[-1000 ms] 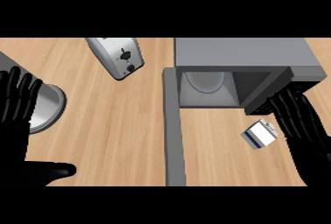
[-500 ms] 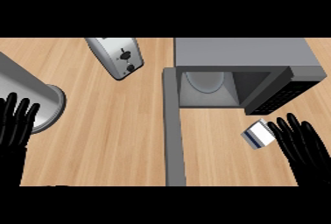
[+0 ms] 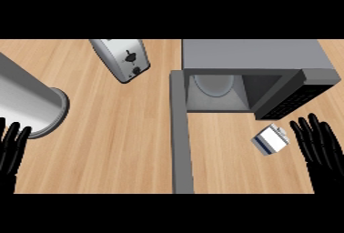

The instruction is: Pick up the milk, place it into the microwave and close the microwave

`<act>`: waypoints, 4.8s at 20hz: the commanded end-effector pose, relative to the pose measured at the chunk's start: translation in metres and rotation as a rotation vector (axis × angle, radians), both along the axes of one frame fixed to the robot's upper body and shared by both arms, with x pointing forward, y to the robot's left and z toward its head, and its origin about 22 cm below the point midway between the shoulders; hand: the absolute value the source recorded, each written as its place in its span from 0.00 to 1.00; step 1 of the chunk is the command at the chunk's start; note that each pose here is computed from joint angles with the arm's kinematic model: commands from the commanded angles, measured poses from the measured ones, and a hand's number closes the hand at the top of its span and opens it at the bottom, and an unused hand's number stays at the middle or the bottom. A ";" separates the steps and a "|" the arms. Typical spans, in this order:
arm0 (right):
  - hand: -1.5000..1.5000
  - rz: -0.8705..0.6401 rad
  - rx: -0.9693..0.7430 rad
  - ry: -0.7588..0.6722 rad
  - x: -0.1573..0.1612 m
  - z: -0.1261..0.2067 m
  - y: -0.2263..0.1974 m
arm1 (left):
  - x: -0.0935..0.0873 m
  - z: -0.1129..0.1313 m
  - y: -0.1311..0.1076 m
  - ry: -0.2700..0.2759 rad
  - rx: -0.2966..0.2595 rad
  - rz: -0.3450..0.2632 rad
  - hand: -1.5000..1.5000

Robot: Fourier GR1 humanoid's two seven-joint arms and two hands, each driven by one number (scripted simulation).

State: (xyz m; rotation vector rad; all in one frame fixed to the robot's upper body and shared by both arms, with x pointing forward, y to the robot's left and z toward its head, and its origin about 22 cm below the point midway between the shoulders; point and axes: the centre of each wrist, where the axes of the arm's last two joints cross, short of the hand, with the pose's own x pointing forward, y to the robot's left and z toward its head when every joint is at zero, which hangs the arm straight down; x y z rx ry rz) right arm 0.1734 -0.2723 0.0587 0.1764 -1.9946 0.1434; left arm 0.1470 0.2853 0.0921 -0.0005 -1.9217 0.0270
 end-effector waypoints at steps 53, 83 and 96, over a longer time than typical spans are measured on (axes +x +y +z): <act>0.00 -0.175 -0.213 0.221 0.068 -0.174 -0.121 | -0.041 -0.017 0.009 -0.002 0.002 -0.015 0.00; 1.00 -0.047 0.182 0.175 0.084 -0.192 -0.069 | -0.045 -0.014 0.008 -0.007 -0.011 -0.012 0.00; 1.00 -0.013 0.211 0.135 0.083 -0.187 0.006 | -0.053 -0.031 0.026 0.009 0.015 0.036 0.00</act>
